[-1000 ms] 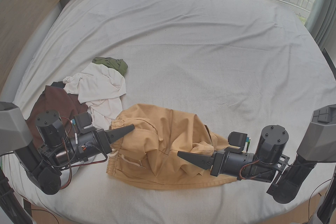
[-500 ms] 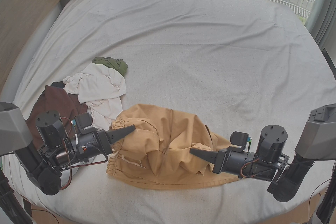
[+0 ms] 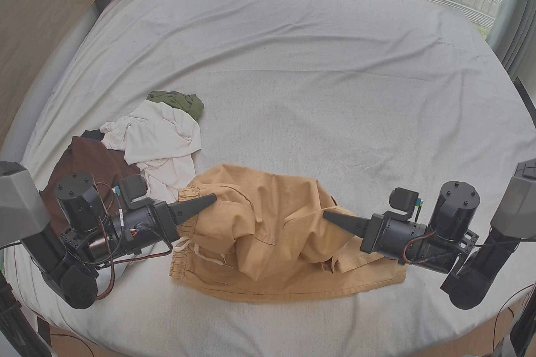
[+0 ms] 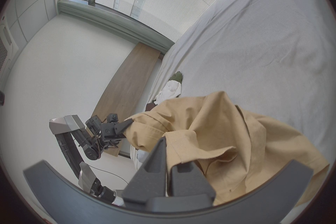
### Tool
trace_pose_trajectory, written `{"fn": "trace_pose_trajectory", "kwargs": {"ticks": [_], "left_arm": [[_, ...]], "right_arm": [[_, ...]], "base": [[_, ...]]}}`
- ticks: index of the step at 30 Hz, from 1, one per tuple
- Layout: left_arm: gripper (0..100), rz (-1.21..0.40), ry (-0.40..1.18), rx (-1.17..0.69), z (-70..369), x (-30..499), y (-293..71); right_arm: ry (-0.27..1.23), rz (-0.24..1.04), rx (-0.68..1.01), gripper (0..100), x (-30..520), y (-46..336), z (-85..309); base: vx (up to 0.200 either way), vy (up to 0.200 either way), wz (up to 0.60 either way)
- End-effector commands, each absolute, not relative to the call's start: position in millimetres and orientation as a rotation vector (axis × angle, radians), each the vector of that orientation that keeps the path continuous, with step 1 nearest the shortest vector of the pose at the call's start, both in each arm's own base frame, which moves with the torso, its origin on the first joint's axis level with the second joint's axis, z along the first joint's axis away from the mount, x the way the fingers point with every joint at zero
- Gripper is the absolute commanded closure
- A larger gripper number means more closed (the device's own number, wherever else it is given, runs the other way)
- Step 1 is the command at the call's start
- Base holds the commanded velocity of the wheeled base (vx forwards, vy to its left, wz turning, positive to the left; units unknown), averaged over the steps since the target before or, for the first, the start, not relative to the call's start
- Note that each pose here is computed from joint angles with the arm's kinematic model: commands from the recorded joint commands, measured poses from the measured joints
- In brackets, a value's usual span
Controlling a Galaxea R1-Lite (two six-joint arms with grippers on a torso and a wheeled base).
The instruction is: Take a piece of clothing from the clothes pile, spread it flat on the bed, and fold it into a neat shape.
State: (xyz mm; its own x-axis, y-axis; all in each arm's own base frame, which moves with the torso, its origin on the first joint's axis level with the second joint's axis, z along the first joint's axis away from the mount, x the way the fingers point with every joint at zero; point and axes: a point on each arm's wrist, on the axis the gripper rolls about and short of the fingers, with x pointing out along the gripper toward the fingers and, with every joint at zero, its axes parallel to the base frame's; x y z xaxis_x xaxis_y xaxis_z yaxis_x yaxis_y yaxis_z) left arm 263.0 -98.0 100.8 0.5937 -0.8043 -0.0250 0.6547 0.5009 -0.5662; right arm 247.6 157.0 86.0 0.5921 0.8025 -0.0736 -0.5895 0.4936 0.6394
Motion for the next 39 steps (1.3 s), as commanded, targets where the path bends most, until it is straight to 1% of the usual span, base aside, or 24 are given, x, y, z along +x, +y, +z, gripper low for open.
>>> {"fn": "trace_pose_trajectory", "kwargs": {"ticks": [1,4,14,30,39], "left_arm": [[100,-0.906,0.274,-0.54,107.6,262.9,-98.0],[100,-0.908,0.263,-0.539,110.6,261.9,-97.2],[100,-0.911,0.249,-0.54,113.2,265.0,-97.7],[100,-0.909,0.22,-0.536,118.4,267.3,-96.2],[100,-0.896,0.197,-0.533,121.9,270.9,-91.8]], "right_arm": [[0.373,0.875,0.61,100,248.1,152.0,90.7],[0.375,0.872,0.606,100,250.0,147.8,89.8],[0.298,0.836,0.612,100,257.7,129.6,104.9],[0.239,0.767,0.616,100,272.6,109.2,110.5],[0.215,0.749,0.619,100,277.6,102.8,113.8]], "base": [[0.0,0.0,0.0],[0.0,0.0,0.0],[0.0,0.0,0.0],[0.0,0.0,0.0],[0.0,0.0,0.0]]}}
